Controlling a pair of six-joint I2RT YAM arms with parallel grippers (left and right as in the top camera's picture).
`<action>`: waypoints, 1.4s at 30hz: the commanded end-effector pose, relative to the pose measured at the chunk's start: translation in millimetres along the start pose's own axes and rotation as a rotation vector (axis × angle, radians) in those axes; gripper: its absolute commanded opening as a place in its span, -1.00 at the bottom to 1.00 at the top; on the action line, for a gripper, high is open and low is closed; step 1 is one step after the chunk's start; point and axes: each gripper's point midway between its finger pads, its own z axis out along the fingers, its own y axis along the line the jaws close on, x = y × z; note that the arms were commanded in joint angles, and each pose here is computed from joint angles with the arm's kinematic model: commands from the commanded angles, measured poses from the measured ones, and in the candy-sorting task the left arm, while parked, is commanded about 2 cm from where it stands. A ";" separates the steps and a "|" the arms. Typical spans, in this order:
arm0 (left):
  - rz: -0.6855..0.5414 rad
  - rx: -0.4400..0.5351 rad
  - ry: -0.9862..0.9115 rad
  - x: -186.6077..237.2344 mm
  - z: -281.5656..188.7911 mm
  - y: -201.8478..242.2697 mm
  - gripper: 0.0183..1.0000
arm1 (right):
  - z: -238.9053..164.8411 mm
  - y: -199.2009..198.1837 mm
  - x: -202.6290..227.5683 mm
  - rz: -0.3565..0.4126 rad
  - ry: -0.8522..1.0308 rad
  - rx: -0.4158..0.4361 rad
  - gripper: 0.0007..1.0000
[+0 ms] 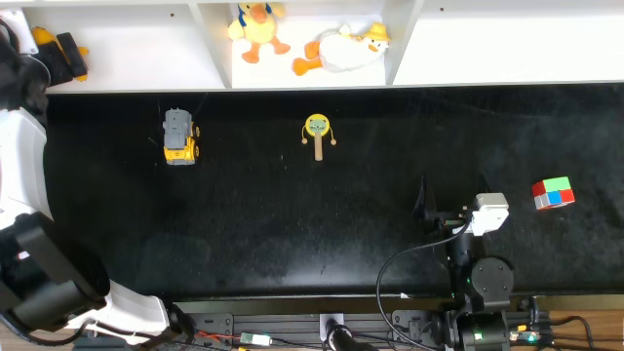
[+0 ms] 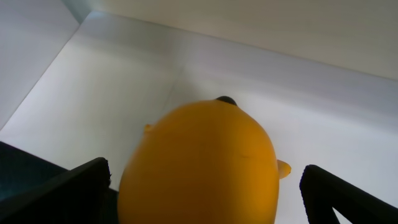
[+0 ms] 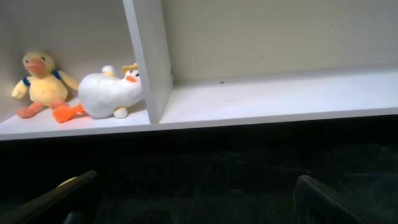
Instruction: Store Toys
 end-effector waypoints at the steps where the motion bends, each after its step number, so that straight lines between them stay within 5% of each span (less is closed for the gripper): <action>1: 0.008 0.017 0.001 -3.2 -3.7 -7.1 1.00 | 0.2 0.7 3.2 0.004 -0.001 -0.006 0.99; 16: 0.036 -0.029 0.076 50.0 -86.3 -10.6 1.00 | 0.2 0.6 3.2 0.004 -0.001 -0.005 0.99; 21: 0.001 -0.030 0.058 101.0 -135.3 -16.7 1.00 | 0.2 0.6 3.2 0.004 -0.001 -0.005 0.99; 26: -0.091 0.096 0.117 170.9 -144.3 -48.3 1.00 | 0.2 0.7 3.2 0.004 -0.001 -0.006 0.99; 34: 0.049 0.316 0.220 204.4 -137.3 -129.9 1.00 | 0.2 0.7 3.2 0.004 -0.001 -0.006 0.99; 42: 0.058 0.315 0.303 224.4 -106.7 -146.6 1.00 | 0.2 0.7 3.2 0.004 -0.001 -0.006 0.99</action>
